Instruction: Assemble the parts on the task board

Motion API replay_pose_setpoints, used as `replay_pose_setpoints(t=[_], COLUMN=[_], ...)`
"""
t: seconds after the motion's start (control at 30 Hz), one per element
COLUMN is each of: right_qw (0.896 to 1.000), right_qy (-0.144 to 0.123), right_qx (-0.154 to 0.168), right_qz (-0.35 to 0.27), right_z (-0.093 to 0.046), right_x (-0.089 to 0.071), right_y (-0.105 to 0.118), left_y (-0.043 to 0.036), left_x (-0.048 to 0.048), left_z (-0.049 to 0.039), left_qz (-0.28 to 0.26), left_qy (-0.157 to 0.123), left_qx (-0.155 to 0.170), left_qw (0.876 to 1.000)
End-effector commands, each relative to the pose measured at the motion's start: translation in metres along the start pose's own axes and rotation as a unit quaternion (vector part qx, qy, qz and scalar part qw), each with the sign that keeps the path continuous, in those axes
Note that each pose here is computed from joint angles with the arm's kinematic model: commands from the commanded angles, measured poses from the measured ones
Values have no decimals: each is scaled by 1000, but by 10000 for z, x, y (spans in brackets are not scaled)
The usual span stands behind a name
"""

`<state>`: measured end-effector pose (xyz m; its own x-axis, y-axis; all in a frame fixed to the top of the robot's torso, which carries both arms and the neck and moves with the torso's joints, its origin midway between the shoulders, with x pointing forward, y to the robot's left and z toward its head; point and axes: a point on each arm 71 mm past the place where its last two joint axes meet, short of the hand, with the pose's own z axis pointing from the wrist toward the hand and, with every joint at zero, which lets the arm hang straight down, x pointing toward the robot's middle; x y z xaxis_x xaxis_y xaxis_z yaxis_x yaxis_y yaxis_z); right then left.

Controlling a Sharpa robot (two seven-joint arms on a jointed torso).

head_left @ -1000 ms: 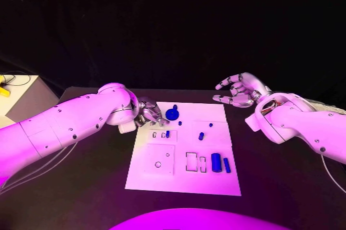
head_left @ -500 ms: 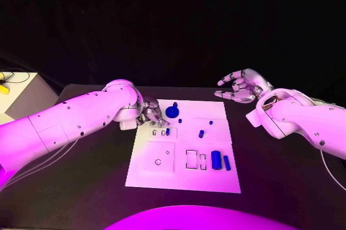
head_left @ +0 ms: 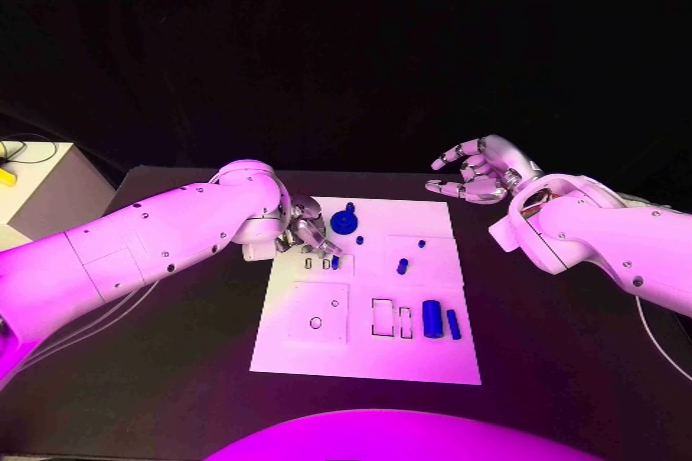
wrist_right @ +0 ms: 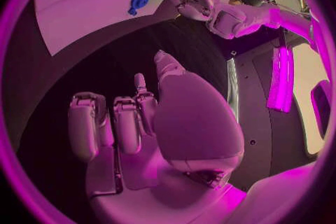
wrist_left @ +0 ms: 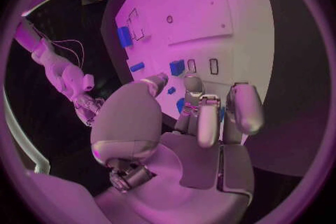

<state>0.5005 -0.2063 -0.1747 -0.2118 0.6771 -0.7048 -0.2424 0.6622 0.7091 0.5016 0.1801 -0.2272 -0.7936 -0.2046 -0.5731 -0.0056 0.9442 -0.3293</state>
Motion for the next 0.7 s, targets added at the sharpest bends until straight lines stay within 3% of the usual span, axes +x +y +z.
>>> replay_pose_setpoints(t=[0.03, 0.7], right_qw=[1000, 1000], right_qy=[8, 12], right_qx=[-3, -2], right_qz=[-5, -7], right_z=[6, 16], right_x=[15, 29], right_y=[10, 9], left_y=[-39, -96], left_x=[17, 67], left_z=[2, 49], left_qz=[6, 10], left_qy=[11, 24], left_qx=[3, 6], left_qw=[1000, 1000])
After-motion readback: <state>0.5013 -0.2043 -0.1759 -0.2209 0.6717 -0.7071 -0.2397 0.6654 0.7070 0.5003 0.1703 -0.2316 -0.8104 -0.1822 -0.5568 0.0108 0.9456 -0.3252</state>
